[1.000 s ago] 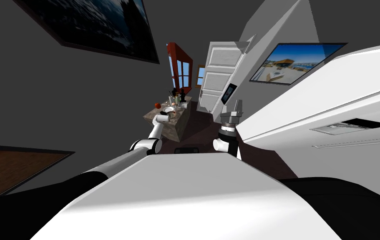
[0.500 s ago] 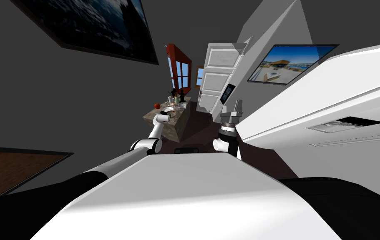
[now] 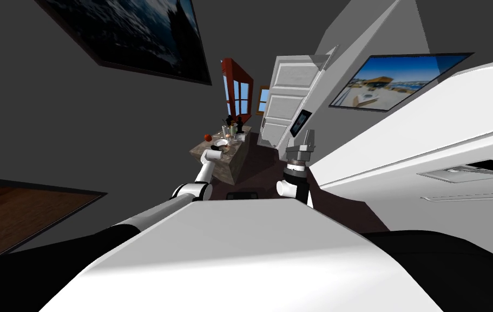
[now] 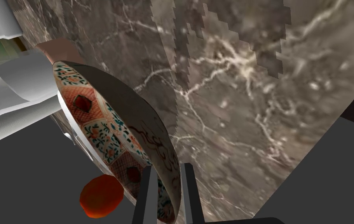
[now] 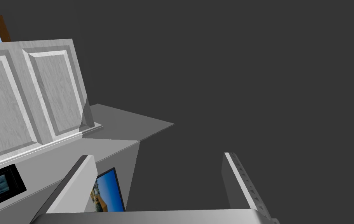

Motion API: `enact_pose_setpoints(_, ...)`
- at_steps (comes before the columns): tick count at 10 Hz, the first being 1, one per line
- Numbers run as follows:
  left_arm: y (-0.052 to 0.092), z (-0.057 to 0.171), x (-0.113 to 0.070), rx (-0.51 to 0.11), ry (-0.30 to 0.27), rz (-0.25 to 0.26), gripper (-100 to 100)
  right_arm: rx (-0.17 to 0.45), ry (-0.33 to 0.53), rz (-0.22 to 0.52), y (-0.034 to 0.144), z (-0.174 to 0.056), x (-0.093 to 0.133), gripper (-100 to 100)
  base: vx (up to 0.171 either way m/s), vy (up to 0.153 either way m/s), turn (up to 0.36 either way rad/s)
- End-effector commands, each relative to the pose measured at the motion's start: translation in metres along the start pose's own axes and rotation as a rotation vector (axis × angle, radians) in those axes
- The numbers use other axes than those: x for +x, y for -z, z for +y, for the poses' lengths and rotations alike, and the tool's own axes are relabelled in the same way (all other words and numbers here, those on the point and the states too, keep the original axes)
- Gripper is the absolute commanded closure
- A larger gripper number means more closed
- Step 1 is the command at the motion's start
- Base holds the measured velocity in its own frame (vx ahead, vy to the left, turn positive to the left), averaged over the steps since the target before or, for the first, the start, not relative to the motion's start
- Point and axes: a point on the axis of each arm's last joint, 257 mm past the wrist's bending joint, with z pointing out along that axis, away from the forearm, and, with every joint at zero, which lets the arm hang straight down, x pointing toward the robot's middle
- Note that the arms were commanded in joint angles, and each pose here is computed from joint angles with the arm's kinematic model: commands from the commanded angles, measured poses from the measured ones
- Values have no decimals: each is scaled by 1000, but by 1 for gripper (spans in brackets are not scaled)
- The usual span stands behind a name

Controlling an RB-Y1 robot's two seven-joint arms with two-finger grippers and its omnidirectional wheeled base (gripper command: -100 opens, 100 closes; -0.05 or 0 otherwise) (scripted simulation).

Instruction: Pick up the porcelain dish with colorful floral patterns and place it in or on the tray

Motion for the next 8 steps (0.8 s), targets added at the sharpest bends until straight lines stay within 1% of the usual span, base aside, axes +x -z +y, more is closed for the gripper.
enact_pose_setpoints(1,7,-1,15,4,-14,12,100,0,0,0,0,0,0,0,34,42,93)
enact_pose_setpoints(2,11,1,24,1,-21,19,100,0,0,0,0,0,0,0,39,33,92)
enact_pose_setpoints(3,12,-2,24,6,-20,19,100,0,0,0,0,0,0,0,31,19,20)
enact_pose_setpoints(7,32,-3,58,16,-39,46,100,0,0,0,0,0,0,0,30,26,98)
enact_pose_setpoints(8,28,-2,54,13,-36,42,100,0,0,0,0,0,0,0,16,10,19)
